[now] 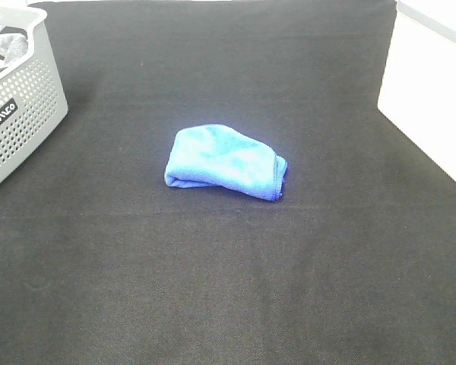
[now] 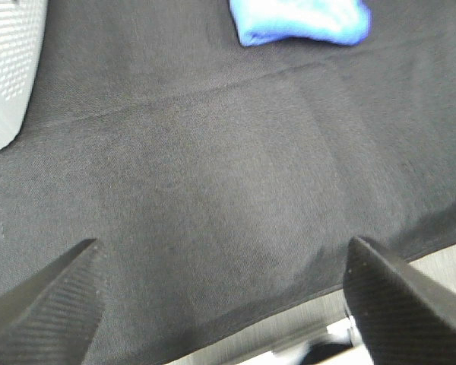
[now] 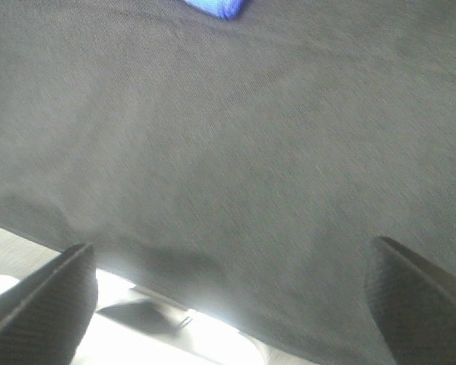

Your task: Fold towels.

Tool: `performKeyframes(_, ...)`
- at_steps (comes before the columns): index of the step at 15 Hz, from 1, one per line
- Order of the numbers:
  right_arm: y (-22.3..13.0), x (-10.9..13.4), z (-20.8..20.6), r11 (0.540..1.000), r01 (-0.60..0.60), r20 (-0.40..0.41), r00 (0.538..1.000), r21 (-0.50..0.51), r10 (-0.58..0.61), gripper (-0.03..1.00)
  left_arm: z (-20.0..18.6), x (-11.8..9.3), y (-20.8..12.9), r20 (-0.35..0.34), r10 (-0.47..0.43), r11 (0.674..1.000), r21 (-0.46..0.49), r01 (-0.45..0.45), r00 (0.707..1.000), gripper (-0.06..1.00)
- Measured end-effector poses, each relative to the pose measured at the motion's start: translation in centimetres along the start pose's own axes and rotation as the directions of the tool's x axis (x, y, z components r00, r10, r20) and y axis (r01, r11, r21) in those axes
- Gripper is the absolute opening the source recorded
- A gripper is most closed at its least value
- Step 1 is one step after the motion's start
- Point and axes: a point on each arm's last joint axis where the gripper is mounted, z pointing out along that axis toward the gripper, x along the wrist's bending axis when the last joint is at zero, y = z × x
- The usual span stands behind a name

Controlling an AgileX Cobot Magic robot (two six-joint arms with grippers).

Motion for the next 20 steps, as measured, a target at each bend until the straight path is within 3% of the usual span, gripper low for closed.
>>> performKeyframes(3, -4.3, -0.1, -1.4, 0.992, 0.062, 0.068, 0.996, -0.112, -0.054, 0.89, -1.3, 0.3, -6.1, 0.003, 0.075, 0.987, -0.144, -0.074, 0.997, 0.8)
performKeyframes(6, -7.4, -0.6, -2.0, 0.971, 0.127, 0.162, 0.982, -0.203, -0.095, 0.89, 0.2, 0.8, -9.3, -0.004, 0.143, 0.974, -0.175, -0.142, 0.99, 0.8)
performKeyframes(10, -8.0, -1.0, -1.4, 0.965, 0.137, 0.188, 0.977, -0.224, -0.095, 0.89, 1.3, 0.7, -9.1, 0.009, 0.209, 0.95, -0.24, -0.201, 0.978, 0.8)
performKeyframes(20, -8.0, -1.1, -1.4, 0.965, 0.119, 0.194, 0.978, -0.234, -0.074, 0.89, 1.8, 0.6, -9.2, 0.028, 0.23, 0.945, -0.246, -0.216, 0.973, 0.8)
